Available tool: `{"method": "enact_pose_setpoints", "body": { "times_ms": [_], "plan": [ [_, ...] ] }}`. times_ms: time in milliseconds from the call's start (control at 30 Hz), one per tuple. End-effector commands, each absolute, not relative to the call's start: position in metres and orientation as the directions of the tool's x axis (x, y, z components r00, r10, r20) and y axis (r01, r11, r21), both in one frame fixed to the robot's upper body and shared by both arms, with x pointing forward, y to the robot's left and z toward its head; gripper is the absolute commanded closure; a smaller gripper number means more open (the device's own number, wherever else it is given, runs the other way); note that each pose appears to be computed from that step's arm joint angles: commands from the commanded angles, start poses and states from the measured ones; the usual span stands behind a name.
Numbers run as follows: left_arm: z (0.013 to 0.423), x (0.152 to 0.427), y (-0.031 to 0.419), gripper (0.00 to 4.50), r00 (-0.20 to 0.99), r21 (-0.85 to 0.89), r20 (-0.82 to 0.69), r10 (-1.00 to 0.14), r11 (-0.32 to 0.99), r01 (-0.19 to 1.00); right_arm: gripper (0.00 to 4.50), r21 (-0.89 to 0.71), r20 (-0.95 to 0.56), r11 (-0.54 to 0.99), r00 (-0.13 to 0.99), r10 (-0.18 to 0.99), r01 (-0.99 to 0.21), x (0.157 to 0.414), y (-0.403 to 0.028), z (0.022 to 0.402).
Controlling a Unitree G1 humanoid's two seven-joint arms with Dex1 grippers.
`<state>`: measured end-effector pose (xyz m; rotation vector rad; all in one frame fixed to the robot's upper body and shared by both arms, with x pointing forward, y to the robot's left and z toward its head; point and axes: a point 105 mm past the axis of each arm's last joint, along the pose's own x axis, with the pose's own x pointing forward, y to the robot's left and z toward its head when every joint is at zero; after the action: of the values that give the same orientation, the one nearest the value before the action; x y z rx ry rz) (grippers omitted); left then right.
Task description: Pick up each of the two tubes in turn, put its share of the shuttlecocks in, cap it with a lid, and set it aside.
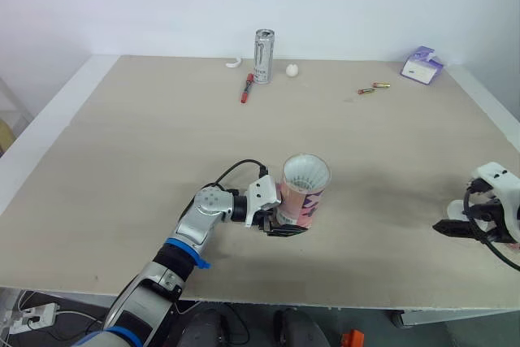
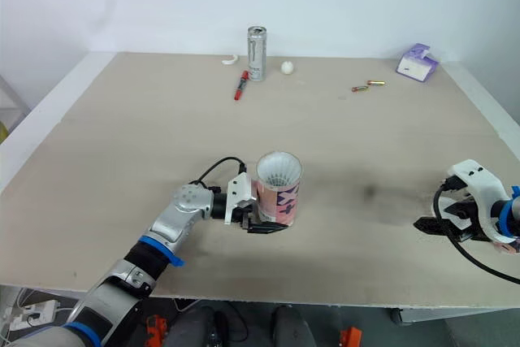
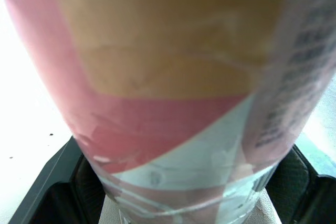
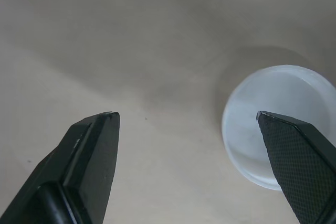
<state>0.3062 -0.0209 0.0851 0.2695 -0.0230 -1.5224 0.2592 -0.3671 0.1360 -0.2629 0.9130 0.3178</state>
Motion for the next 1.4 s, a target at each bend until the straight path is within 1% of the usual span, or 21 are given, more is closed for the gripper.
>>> {"method": "enact_pose_setpoints", "body": {
  "times_ms": [33,167,300,433,667,700,733,767,800,833,867,967,1000,1033,1100,1133,1400],
  "plan": [
    [0.075,0.301,-0.019,0.79,0.033,0.152,-0.187,-0.982,0.004,0.988,0.02,-0.077,-0.814,0.915,0.555,0.172,-0.396,0.26,-0.368,0.136],
    [0.075,0.301,-0.018,0.79,0.035,0.147,-0.19,-0.981,0.007,0.989,0.02,-0.05,-0.818,0.923,0.546,0.181,-0.382,0.261,-0.368,0.133],
    [0.075,0.301,-0.018,0.79,0.042,0.136,-0.191,-0.981,0.016,0.991,0.02,-0.059,-0.829,0.927,0.536,0.161,-0.37,0.261,-0.37,0.13],
    [0.074,0.301,-0.017,0.79,0.044,0.13,-0.192,-0.98,0.019,0.991,0.02,-0.04,-0.827,0.93,0.534,0.175,-0.366,0.262,-0.366,0.129],
    [0.074,0.3,-0.017,0.79,0.042,0.123,-0.196,-0.98,0.018,0.992,0.02,-0.049,-0.833,0.94,0.532,0.149,-0.339,0.261,-0.371,0.125],
    [0.074,0.3,-0.017,0.79,0.043,0.12,-0.196,-0.98,0.019,0.993,0.4,-0.053,-0.834,0.94,0.532,0.145,-0.338,0.261,-0.371,0.125],
    [0.074,0.3,-0.017,0.79,0.043,0.118,-0.196,-0.98,0.02,0.993,0.7,-0.063,-0.837,0.938,0.53,0.137,-0.341,0.261,-0.372,0.125],
    [0.073,0.3,-0.016,0.79,0.044,0.116,-0.196,-0.98,0.021,0.993,0.87,-0.075,-0.84,0.936,0.527,0.127,-0.345,0.26,-0.373,0.124],
    [0.073,0.299,-0.016,0.79,0.044,0.114,-0.197,-0.979,0.022,0.993,1.33,-0.09,-0.844,0.932,0.524,0.116,-0.352,0.26,-0.375,0.124],
    [0.073,0.299,-0.016,0.79,0.045,0.112,-0.197,-0.979,0.023,0.993,1.58,-0.102,-0.846,0.928,0.521,0.109,-0.358,0.259,-0.376,0.123],
    [0.073,0.299,-0.016,0.79,0.045,0.112,-0.197,-0.979,0.023,0.993,2.09,-0.106,-0.847,0.926,0.521,0.106,-0.362,0.259,-0.376,0.123],
    [0.074,0.299,-0.016,0.79,0.049,0.108,-0.195,-0.98,0.028,0.994,2.89,-0.109,-0.846,0.925,0.522,0.105,-0.364,0.26,-0.376,0.122],
    [0.074,0.3,-0.016,0.79,0.05,0.106,-0.195,-0.98,0.03,0.994,2.89,-0.113,-0.846,0.925,0.524,0.102,-0.363,0.26,-0.376,0.122],
    [0.074,0.3,-0.016,0.79,0.052,0.105,-0.195,-0.979,0.032,0.994,3.55,-0.116,-0.846,0.924,0.524,0.1,-0.365,0.26,-0.377,0.122],
    [0.074,0.3,-0.015,0.79,0.054,0.103,-0.195,-0.979,0.034,0.994,4.38,-0.122,-0.846,0.922,0.524,0.096,-0.366,0.26,-0.377,0.122],
    [0.074,0.3,-0.015,0.79,0.054,0.103,-0.196,-0.979,0.034,0.994,4.45,-0.124,-0.847,0.922,0.524,0.094,-0.367,0.26,-0.377,0.121],
    [0.074,0.3,-0.015,0.79,0.055,0.098,-0.2,-0.978,0.036,0.995,4.45,-0.127,-0.837,0.915,0.536,0.109,-0.383,0.26,-0.376,0.124]
  ]
}}
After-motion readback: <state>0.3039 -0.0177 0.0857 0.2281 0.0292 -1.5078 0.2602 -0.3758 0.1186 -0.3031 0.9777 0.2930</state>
